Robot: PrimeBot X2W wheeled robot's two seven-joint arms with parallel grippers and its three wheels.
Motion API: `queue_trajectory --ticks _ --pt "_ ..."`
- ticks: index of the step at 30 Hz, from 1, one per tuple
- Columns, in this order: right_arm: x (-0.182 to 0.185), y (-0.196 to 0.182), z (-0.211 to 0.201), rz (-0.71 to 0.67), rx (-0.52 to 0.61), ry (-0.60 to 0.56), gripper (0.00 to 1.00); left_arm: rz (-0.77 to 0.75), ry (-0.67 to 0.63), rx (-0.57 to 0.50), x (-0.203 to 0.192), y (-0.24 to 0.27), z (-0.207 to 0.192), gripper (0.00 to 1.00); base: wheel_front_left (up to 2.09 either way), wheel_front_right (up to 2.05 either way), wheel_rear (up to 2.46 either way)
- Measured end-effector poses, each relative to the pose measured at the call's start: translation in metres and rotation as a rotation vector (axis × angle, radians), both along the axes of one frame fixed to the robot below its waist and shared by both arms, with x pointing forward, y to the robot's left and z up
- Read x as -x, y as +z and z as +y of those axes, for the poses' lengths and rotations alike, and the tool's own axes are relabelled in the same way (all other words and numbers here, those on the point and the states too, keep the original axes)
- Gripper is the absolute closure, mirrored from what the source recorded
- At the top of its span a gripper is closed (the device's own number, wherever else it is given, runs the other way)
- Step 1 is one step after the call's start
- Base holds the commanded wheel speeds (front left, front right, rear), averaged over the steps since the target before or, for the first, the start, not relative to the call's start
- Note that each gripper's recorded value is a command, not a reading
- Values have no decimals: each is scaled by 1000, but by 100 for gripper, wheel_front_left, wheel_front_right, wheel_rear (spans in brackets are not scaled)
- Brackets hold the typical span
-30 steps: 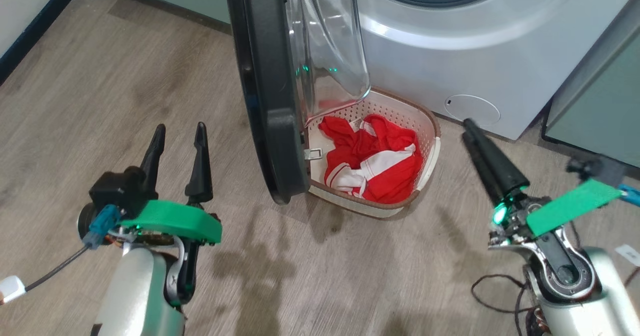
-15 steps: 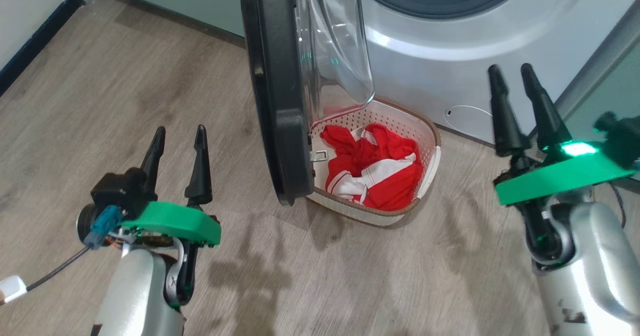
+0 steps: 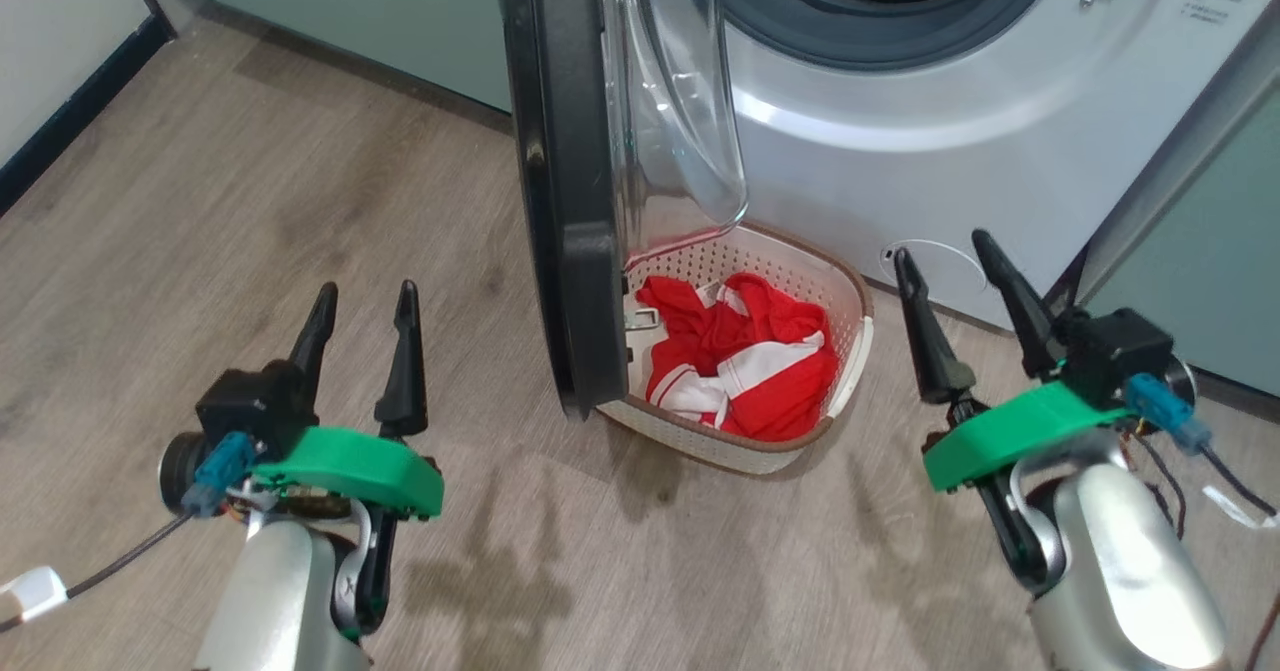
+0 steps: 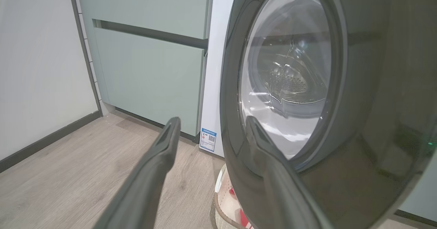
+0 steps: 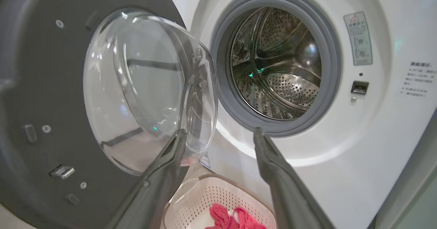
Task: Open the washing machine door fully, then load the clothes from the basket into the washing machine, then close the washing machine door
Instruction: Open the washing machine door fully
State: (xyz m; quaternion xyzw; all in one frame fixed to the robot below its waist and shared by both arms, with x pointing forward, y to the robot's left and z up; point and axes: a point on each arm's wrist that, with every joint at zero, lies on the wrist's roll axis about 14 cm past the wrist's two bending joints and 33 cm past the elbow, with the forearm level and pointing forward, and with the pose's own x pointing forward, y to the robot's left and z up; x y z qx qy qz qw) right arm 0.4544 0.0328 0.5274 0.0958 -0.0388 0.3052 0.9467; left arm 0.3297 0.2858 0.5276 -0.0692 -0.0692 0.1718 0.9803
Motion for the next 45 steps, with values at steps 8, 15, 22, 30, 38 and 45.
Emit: queue_trajectory --ticks 8,15,22,30,38,45 --pt "2 -16 -7 32 30 -22 0 11 -15 -5 2 -4 -4 0 0 0 0" --pt "2 -20 -8 43 25 -25 0 16 -15 -5 2 -5 -4 0 0 0 0" --pt "1 -22 -7 48 25 -25 0 21 -14 -4 1 -7 -3 0 0 0 0" --pt "0 -27 -9 57 27 -29 0 26 -15 -4 0 -8 -4 0 0 0 0" --pt "-1 -26 -11 57 26 -37 0 25 -22 0 -1 -9 -4 100 0 0 0" --pt "-2 -27 -12 58 23 -41 0 19 -13 -3 -1 -6 -2 100 0 0 0"
